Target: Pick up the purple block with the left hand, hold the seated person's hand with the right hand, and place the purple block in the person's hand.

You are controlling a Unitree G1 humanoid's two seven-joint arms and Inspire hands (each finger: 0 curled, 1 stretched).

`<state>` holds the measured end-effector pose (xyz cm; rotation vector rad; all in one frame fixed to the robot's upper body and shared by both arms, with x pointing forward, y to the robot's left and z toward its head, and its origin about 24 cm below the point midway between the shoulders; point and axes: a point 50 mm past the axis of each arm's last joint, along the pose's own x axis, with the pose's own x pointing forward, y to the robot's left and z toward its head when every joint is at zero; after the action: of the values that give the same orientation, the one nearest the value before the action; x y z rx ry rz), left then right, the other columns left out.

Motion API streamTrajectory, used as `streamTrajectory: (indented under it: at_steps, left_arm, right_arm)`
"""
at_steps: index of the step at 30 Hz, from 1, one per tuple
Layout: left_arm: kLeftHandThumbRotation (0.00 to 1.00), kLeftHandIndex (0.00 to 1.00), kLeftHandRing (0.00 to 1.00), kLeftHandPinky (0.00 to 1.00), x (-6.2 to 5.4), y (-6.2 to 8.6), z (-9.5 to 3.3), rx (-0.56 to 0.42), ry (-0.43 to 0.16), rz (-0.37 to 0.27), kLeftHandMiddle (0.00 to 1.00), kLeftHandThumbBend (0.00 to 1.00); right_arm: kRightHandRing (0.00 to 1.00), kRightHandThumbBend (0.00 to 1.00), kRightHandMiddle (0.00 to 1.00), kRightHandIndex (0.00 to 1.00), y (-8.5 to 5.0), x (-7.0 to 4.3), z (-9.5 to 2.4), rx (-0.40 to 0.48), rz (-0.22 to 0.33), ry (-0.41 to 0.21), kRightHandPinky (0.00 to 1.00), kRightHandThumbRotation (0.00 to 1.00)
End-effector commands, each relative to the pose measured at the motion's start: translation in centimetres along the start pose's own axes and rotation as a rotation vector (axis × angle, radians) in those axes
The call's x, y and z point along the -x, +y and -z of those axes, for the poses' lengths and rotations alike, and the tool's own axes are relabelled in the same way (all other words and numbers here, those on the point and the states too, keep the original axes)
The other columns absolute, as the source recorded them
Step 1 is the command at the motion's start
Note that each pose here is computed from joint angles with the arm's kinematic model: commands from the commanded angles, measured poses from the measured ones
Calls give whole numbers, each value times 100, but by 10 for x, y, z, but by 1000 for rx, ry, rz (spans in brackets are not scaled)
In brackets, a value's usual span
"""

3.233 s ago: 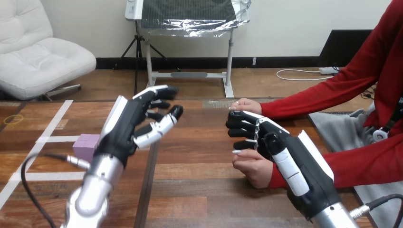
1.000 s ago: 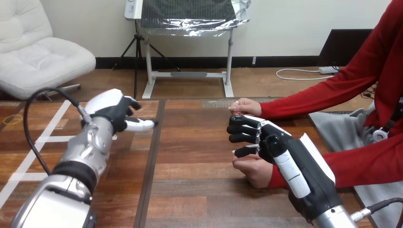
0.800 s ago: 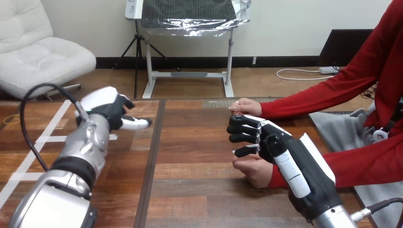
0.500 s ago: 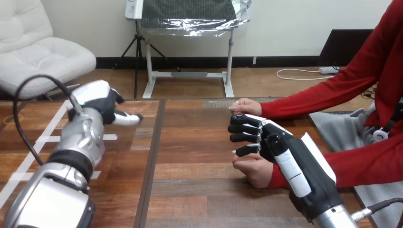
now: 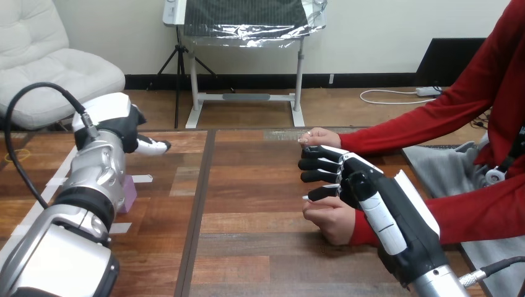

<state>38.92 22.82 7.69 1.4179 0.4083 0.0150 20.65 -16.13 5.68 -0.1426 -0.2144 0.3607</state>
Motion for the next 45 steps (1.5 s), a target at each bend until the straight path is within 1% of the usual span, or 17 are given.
streamTrajectory:
  at_steps: [1,12,26,38,41,45]
  left_arm:
    - [49,80,80,78,-3,24,-4,-22,-4,-61,81,64]
    - [50,81,82,80,-2,16,1,-43,23,-30,82,66]
    - [51,78,80,79,-1,7,5,-84,34,-18,80,67]
    - [60,82,84,81,0,-1,5,-152,54,10,84,66]
    - [62,84,86,83,1,-3,5,-152,60,20,86,67]
    - [62,86,87,85,1,-6,6,-138,68,31,87,67]
  right_arm:
    - [75,75,77,78,-7,-13,-21,36,13,-116,64,100]
    - [75,75,77,78,-7,-13,-22,38,10,-119,64,100]
    - [75,75,77,78,-7,-12,-23,39,3,-122,64,100]
    - [75,78,77,78,-7,-12,-25,43,7,-126,63,100]
    - [75,78,77,78,-7,-12,-25,42,7,-125,63,100]
    - [75,79,77,78,-7,-12,-26,41,7,-124,63,100]
